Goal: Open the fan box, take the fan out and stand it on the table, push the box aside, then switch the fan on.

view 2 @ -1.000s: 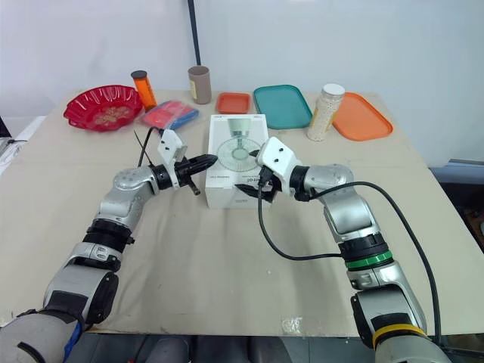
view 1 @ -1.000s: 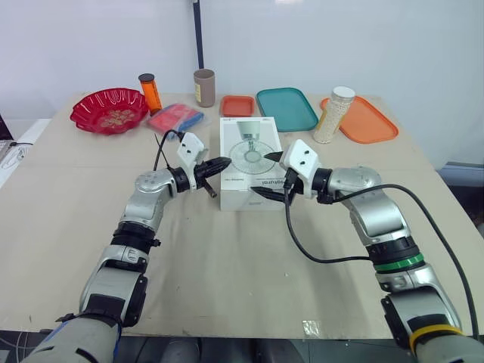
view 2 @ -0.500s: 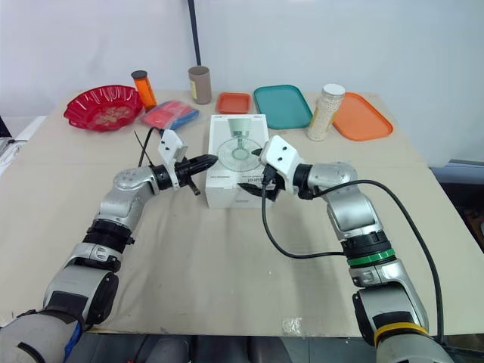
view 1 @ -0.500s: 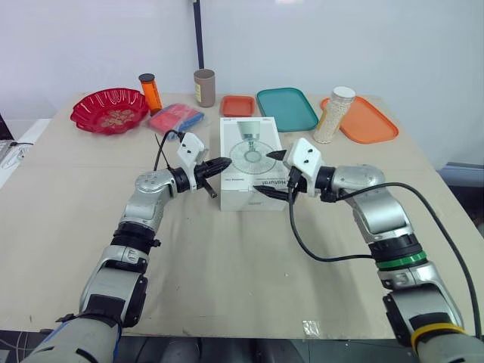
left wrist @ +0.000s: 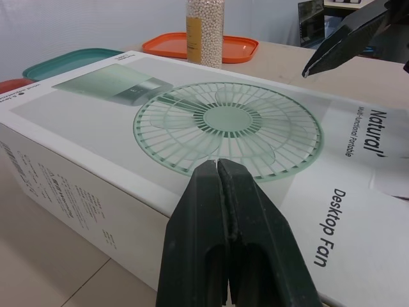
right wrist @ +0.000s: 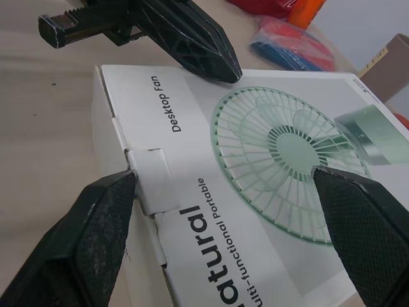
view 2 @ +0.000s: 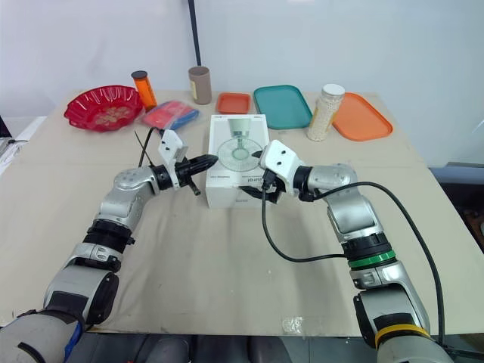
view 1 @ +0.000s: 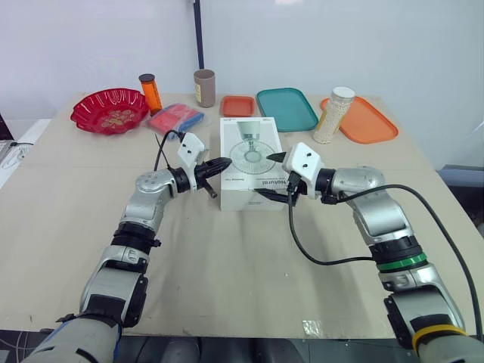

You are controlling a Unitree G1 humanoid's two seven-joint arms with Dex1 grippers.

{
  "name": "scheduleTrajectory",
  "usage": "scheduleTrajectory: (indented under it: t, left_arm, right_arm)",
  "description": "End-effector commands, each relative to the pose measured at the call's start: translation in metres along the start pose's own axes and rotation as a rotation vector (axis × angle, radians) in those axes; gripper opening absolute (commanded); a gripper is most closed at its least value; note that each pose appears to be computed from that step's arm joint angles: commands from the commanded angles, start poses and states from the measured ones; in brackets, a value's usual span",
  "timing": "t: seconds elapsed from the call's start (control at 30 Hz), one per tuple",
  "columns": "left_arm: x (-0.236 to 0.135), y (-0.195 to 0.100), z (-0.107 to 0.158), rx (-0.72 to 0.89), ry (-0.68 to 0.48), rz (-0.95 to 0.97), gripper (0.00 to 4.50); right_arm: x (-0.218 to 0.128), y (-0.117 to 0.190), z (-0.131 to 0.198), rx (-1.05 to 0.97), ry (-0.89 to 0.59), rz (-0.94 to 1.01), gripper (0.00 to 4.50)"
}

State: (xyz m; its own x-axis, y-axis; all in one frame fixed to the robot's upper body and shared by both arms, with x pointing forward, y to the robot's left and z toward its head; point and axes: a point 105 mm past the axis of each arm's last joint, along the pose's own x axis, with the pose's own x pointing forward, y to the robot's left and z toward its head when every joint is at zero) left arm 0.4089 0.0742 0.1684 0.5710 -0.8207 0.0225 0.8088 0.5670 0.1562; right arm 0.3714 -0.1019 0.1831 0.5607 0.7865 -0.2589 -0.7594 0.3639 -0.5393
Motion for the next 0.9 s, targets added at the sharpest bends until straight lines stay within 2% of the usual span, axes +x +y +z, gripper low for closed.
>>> scheduleTrajectory:
  t: [0.03,0.37,0.53,0.77,0.9]
  left_arm:
    - [0.002,-0.004,-0.004,-0.001,0.017,-0.018,0.08]
    - [0.002,-0.006,-0.006,-0.004,0.02,-0.021,0.08]
    - [0.002,-0.007,-0.009,-0.002,0.028,-0.024,0.08]
    - [0.004,-0.009,-0.011,-0.002,0.029,-0.029,0.08]
    - [0.004,-0.011,-0.012,-0.004,0.029,-0.032,0.08]
  right_arm:
    - [-0.005,-0.005,0.004,-0.029,-0.004,-0.013,4.5]
    - [-0.006,-0.013,0.008,-0.005,-0.018,-0.055,4.5]
    - [-0.013,-0.017,0.027,0.054,-0.098,-0.042,4.5]
    - [-0.017,-0.024,0.029,0.127,-0.133,-0.059,4.5]
    - [-0.017,-0.017,0.02,0.092,-0.093,-0.042,4.5]
